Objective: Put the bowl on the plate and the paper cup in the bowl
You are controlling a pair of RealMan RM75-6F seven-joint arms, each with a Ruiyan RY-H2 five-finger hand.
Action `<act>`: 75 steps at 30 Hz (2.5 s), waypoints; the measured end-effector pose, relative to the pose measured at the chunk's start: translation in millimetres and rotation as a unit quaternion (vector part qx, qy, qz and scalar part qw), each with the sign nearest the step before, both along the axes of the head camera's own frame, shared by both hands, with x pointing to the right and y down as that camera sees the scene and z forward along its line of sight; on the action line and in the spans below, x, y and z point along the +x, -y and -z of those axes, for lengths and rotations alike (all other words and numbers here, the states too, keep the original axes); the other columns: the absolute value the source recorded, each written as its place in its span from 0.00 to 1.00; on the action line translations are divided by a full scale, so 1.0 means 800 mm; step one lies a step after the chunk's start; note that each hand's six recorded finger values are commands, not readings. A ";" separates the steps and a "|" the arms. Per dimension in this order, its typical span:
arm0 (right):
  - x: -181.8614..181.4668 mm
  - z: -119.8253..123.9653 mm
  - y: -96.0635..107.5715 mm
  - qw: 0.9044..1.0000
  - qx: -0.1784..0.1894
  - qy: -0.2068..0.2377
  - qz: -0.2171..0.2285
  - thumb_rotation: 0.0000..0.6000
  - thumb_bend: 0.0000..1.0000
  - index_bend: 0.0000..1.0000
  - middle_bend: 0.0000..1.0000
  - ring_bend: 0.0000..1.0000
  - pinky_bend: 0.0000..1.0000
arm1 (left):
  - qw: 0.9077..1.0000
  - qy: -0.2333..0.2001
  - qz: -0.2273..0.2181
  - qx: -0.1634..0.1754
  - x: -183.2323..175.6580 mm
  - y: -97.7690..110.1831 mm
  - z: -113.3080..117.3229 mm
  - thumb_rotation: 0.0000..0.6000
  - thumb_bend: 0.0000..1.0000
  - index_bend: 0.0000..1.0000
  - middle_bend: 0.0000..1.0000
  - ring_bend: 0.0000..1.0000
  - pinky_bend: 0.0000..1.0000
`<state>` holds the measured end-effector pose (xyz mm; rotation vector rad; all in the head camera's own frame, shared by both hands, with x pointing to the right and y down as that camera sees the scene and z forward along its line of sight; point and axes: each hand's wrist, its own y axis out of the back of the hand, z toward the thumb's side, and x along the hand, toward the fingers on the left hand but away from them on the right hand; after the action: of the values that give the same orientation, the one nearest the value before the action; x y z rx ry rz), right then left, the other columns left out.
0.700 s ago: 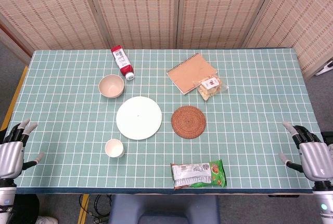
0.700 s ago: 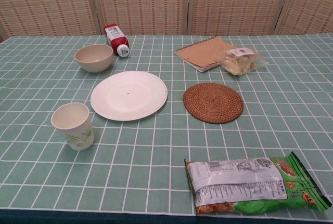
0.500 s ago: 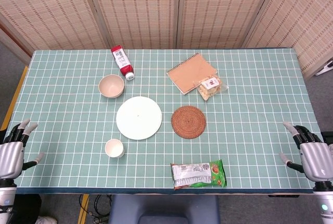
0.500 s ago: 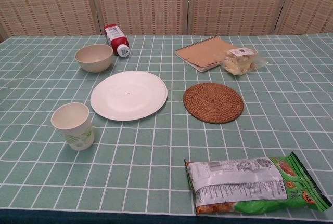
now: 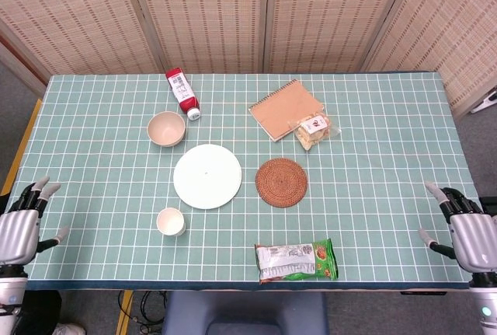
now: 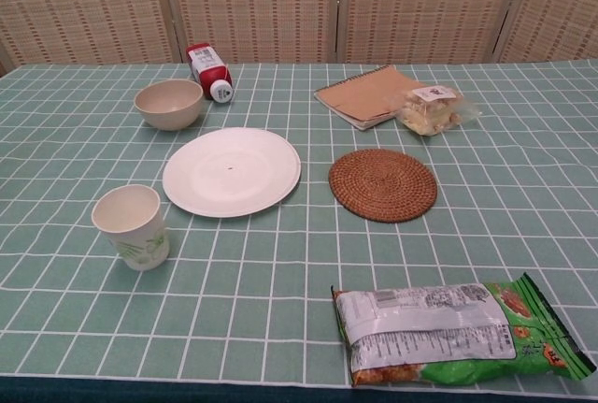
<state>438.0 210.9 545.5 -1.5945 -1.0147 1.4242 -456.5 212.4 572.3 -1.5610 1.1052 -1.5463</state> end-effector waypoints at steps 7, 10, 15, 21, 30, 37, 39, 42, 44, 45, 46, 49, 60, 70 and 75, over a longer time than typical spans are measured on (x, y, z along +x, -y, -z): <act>0.000 0.001 0.001 1.000 0.000 -0.002 0.002 1.00 0.21 0.12 0.24 0.16 0.30 | 0.999 -0.006 -0.036 -0.001 0.010 0.017 -0.006 1.00 0.22 0.17 0.15 0.20 0.28; -0.001 0.002 0.002 1.000 0.001 -0.001 0.004 1.00 0.21 0.12 0.24 0.16 0.30 | 0.999 -0.010 -0.048 -0.001 0.016 0.026 -0.009 1.00 0.22 0.18 0.22 0.27 0.35; -0.006 0.002 0.002 1.000 -0.003 0.000 0.009 1.00 0.21 0.12 0.24 0.16 0.30 | 0.996 -0.031 -0.082 -0.012 0.035 0.055 -0.024 1.00 0.22 0.21 0.36 0.41 0.52; -0.012 -0.001 0.003 1.000 -0.006 0.002 0.017 1.00 0.21 0.12 0.24 0.16 0.30 | 0.990 -0.054 -0.125 -0.018 0.069 0.102 -0.047 1.00 0.22 0.24 0.50 0.53 0.66; -0.023 -0.004 0.008 0.999 -0.011 0.003 0.030 1.00 0.21 0.12 0.24 0.16 0.30 | 0.982 -0.053 -0.175 -0.037 0.116 0.156 -0.087 1.00 0.22 0.27 0.79 0.77 0.86; -0.026 -0.003 0.010 0.999 -0.011 0.002 0.034 1.00 0.21 0.12 0.24 0.16 0.30 | 0.980 -0.034 -0.185 -0.067 0.140 0.190 -0.126 1.00 0.22 0.28 0.90 0.86 0.93; -0.026 -0.002 0.011 0.999 -0.012 0.000 0.035 1.00 0.21 0.12 0.24 0.16 0.30 | 0.980 -0.031 -0.185 -0.071 0.147 0.199 -0.135 1.00 0.22 0.29 0.92 0.87 0.94; -0.027 -0.001 0.012 0.999 -0.012 -0.001 0.036 1.00 0.21 0.12 0.24 0.16 0.30 | 0.980 -0.022 -0.184 -0.074 0.154 0.211 -0.146 1.00 0.22 0.31 0.94 0.89 0.95; -0.028 0.000 0.013 0.999 -0.012 -0.001 0.037 1.00 0.21 0.12 0.24 0.16 0.30 | 0.980 -0.011 -0.185 -0.075 0.158 0.219 -0.154 1.00 0.22 0.33 0.95 0.90 0.95; -0.028 0.000 0.013 0.999 -0.013 -0.002 0.037 1.00 0.21 0.12 0.24 0.16 0.30 | 0.980 -0.006 -0.186 -0.076 0.159 0.222 -0.157 1.00 0.22 0.34 0.96 0.90 0.96; -0.028 0.000 0.013 0.999 -0.013 -0.002 0.037 1.00 0.21 0.12 0.24 0.16 0.30 | 0.979 0.000 -0.187 -0.077 0.161 0.226 -0.161 1.00 0.22 0.34 0.96 0.91 0.96; -0.028 0.000 0.014 0.999 -0.014 -0.004 0.036 1.00 0.21 0.12 0.24 0.16 0.30 | 0.979 0.017 -0.188 -0.082 0.166 0.236 -0.174 1.00 0.22 0.36 0.96 0.91 0.96; -0.023 -0.001 0.016 0.999 -0.019 -0.010 0.032 1.00 0.21 0.12 0.24 0.16 0.30 | 0.981 0.047 -0.164 -0.096 0.183 0.262 -0.214 1.00 0.22 0.39 0.96 0.91 0.96; -0.018 -0.003 0.015 0.999 -0.024 -0.011 0.027 1.00 0.21 0.12 0.24 0.16 0.30 | 0.981 0.064 -0.142 -0.112 0.195 0.275 -0.239 1.00 0.22 0.44 0.96 0.91 0.96; -0.015 -0.002 0.014 0.999 -0.025 -0.013 0.024 1.00 0.21 0.12 0.24 0.16 0.30 | 0.981 0.070 -0.138 -0.119 0.200 0.277 -0.248 1.00 0.22 0.47 0.96 0.91 0.96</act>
<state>425.8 199.5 547.3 -1.6200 -0.9273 1.4449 -296.3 -9.1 770.6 -1.6523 0.6144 -1.6094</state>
